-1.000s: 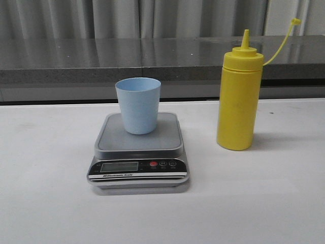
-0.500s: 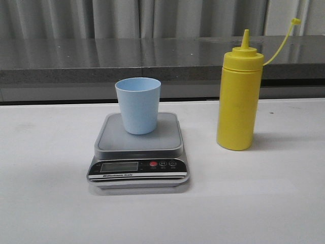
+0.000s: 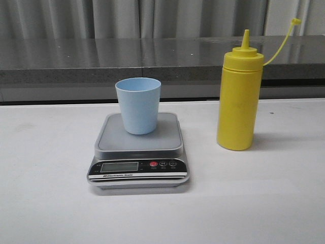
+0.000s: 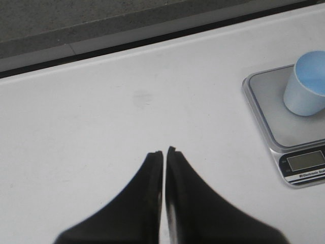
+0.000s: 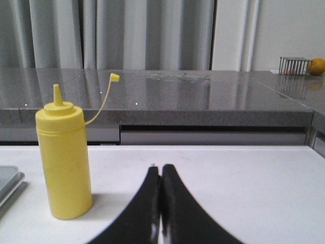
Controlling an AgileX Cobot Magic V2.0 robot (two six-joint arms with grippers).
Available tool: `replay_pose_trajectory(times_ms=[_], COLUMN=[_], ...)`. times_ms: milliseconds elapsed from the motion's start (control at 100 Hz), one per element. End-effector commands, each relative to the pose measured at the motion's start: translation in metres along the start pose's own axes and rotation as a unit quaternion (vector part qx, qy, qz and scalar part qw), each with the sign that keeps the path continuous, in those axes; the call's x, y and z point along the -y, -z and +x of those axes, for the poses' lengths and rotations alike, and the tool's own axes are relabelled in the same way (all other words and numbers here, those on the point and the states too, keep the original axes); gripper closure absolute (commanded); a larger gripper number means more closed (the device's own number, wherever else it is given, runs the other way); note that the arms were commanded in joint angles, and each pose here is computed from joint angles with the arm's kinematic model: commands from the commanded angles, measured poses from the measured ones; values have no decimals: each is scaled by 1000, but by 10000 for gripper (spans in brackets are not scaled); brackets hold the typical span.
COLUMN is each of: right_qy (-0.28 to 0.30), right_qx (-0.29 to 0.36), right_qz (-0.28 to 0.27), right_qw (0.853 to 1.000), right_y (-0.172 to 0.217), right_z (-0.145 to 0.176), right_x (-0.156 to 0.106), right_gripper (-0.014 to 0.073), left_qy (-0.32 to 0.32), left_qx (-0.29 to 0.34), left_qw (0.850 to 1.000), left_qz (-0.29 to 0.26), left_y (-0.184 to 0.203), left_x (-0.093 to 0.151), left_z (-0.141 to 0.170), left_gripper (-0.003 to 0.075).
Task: Pour seasoning into cup on scale with both arms
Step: 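Raise the left gripper away from the cup and hold still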
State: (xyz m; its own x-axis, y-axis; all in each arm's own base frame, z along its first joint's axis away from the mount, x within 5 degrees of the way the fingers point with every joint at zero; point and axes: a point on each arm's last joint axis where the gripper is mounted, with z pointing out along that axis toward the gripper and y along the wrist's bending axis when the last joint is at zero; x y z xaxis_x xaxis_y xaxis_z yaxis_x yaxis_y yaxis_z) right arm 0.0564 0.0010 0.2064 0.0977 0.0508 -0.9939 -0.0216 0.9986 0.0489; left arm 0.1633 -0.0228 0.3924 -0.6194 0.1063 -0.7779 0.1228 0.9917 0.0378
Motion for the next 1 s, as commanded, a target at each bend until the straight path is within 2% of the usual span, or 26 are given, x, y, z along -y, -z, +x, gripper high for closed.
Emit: replay_pose_trajectory(times_ms=[0, 220, 390, 590, 810, 900, 960, 990], right_qy=[4, 5, 4, 6, 7, 17, 17, 16], right_qx=[33, 25, -31, -80, -145, -161, -170, -173], right_qz=[0, 4, 13, 18, 23, 17, 8, 1], right_qw=[999, 1000, 999, 997, 989, 987, 985, 985], right_y=[2, 4, 4, -9, -33, -45, -53, -58], right_z=[-15, -32, -48, -72, -91, -95, -96, -96], right_x=[-1, -1, 0, -1, -1, -2, -4, -6], right_gripper=[655, 655, 655, 655, 648, 581, 470, 376], left_qy=[13, 38, 39, 39, 39, 39, 39, 39], left_qx=[65, 97, 142, 171, 178, 178, 178, 178], left_qw=[998, 994, 989, 984, 983, 983, 983, 983], left_qz=[-8, -19, -20, -22, -22, -22, -22, -22], left_y=[19, 41, 61, 75, 78, 78, 78, 78], left_x=[-4, -8, -7, -7, -7, -7, -7, -7], left_z=[9, 61, 88, 105, 107, 107, 107, 107], left_gripper=[710, 710, 710, 710, 710, 710, 710, 710])
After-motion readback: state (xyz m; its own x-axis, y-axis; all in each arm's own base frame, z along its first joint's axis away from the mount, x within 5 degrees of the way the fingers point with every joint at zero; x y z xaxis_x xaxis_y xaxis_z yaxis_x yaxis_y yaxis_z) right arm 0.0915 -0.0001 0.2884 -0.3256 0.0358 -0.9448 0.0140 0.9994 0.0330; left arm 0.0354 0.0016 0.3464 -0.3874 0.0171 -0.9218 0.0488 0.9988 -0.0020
